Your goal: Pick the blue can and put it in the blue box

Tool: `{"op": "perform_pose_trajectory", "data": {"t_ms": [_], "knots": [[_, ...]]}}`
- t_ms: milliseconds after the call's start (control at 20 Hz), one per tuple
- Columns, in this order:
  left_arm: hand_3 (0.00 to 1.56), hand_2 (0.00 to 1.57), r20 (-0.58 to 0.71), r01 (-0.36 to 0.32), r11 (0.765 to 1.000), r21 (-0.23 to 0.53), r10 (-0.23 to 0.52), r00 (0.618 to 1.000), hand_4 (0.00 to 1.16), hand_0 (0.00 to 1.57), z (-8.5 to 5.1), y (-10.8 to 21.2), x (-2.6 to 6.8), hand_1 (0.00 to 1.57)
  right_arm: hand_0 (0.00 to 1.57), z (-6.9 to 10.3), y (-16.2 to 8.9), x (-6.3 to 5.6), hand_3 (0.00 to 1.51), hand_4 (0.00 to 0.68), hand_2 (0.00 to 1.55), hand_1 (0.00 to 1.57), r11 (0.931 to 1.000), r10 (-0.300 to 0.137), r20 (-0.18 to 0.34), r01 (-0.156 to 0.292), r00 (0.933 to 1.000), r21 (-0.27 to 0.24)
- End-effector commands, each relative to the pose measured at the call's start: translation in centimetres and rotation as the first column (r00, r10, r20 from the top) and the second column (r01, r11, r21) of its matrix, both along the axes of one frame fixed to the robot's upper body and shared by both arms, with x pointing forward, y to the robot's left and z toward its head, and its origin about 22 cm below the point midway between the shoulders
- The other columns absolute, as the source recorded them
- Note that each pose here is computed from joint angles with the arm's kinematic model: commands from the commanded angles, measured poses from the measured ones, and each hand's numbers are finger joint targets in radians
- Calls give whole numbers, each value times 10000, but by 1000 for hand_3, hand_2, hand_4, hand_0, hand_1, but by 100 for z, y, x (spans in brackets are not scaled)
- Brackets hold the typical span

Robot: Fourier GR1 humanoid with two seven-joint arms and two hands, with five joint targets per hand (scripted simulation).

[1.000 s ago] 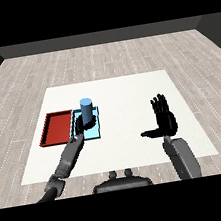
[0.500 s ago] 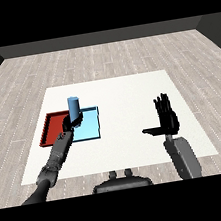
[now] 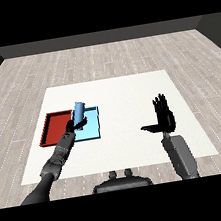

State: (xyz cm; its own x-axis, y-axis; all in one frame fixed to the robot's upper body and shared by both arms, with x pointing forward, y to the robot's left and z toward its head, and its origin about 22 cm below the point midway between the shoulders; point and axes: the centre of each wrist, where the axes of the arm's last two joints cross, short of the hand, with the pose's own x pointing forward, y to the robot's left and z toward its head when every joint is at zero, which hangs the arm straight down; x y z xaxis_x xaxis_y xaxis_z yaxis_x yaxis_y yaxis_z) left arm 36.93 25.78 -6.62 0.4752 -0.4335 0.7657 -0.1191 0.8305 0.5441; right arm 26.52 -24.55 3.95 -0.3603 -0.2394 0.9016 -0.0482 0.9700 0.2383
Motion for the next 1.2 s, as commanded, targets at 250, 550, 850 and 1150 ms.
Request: {"op": "perform_pose_trajectory", "data": {"t_ms": [250,550,850,1150], "knots": [[0,1431,-2041,-41,9985,-549,-72,9789,781,1571,-269,-67,-213,1571,0,-72,136,46,0,0,0,0,9996,32,-57,-31,10000,274],[0,0,-2329,172,9998,37,-159,9724,588,0,-184,-52,-135,0,0,-210,43,-75,0,0,0,0,9994,-127,-36,129,9999,331],[0,0,-586,-1024,9934,524,1054,9927,0,0,-110,107,-104,0,0,-20,53,53,0,0,0,0,9991,139,161,-145,9998,399],[0,0,4227,-1378,9902,-243,1351,8961,0,0,141,-156,91,0,0,-90,55,16,0,0,0,0,9975,215,256,-232,9994,664]]}}
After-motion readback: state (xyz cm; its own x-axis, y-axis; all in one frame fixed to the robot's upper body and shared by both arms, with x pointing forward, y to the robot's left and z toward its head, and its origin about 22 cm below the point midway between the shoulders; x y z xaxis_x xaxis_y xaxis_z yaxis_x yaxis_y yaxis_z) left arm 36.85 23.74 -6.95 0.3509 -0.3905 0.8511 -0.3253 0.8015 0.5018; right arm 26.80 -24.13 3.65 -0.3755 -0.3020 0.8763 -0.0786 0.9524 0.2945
